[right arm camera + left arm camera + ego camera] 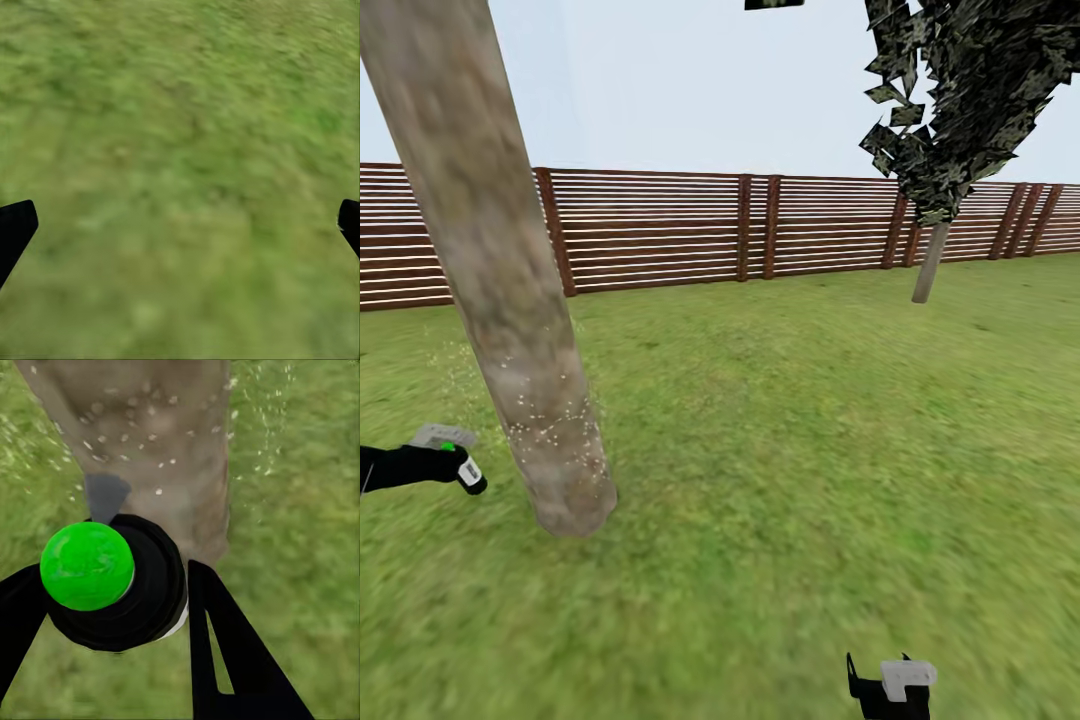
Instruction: In the garden, pick up the pesticide atomizer on the floor and spray pesticide onto both trees until each tree trunk is fully covered.
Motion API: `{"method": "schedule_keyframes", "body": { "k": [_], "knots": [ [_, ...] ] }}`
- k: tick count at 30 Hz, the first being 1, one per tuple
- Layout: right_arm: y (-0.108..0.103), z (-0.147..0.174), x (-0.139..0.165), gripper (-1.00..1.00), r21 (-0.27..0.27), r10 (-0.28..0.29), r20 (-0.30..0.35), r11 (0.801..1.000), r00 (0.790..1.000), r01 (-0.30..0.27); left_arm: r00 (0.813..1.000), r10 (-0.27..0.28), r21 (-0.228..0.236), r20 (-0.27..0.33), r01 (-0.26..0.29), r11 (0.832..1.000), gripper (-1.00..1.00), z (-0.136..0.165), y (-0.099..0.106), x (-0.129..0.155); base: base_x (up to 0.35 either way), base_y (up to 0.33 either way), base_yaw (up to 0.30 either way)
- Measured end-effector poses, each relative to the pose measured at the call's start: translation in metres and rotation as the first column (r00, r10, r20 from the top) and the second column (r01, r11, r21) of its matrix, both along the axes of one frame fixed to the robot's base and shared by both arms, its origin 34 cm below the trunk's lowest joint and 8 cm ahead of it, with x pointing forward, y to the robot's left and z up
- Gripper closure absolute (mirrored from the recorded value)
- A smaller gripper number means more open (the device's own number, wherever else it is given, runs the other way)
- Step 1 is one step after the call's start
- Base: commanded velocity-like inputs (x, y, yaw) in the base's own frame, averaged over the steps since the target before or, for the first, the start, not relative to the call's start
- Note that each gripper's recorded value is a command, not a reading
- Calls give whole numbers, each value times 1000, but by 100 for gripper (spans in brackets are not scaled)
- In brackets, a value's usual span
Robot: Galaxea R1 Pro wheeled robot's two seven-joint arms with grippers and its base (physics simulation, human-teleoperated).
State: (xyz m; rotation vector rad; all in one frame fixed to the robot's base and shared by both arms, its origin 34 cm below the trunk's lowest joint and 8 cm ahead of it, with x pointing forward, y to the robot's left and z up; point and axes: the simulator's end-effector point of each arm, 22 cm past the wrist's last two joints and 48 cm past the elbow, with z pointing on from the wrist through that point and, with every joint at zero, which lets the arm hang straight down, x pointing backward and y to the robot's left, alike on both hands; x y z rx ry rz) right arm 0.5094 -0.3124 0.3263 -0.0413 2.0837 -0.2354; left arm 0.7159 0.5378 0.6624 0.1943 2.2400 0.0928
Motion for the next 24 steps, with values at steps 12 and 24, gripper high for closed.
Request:
{"method": "schedule_keyframes", "body": {
  "k": [12, 24],
  "knots": [
    [0, 0, 0, -100, 0, 0, 0, 1000, 1000, 0, 998, 39, 25, -42, -38, 999, 100, -61, 16, -18, 133, 143, 0],
    [0, 0, 0, -100, 0, 0, 0, 1000, 1000, 0, 993, 109, -71, 32, -107, 992, 100, -52, 25, -17, -7, -14, 0]
  ]
}}
